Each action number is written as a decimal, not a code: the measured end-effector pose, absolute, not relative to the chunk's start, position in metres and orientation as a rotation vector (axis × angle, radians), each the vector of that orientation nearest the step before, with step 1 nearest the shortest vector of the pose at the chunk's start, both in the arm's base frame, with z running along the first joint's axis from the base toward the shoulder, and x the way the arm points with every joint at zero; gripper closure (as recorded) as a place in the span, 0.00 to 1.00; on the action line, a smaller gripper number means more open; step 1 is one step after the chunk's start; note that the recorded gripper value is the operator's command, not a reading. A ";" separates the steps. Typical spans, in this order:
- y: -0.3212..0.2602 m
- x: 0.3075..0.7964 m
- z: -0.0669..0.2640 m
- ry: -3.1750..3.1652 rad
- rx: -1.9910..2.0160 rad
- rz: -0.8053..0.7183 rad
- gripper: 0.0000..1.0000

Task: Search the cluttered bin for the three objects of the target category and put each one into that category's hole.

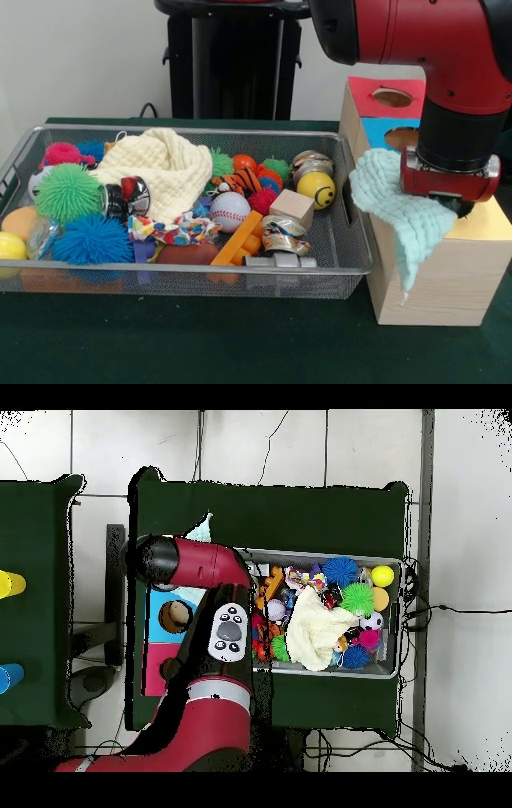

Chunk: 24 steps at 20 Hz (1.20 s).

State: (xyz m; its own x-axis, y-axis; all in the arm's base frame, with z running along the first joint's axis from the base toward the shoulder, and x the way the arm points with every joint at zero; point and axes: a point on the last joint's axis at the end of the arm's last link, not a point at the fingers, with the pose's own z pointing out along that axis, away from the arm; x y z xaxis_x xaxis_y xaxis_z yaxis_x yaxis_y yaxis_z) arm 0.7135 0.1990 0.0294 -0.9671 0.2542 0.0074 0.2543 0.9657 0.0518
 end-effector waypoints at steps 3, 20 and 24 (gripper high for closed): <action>0.199 0.713 0.038 -3.118 -0.405 -0.085 0.00; 0.199 0.713 0.066 -3.112 -0.395 -0.091 0.00; 0.198 0.713 0.066 -3.112 -0.393 -0.089 0.00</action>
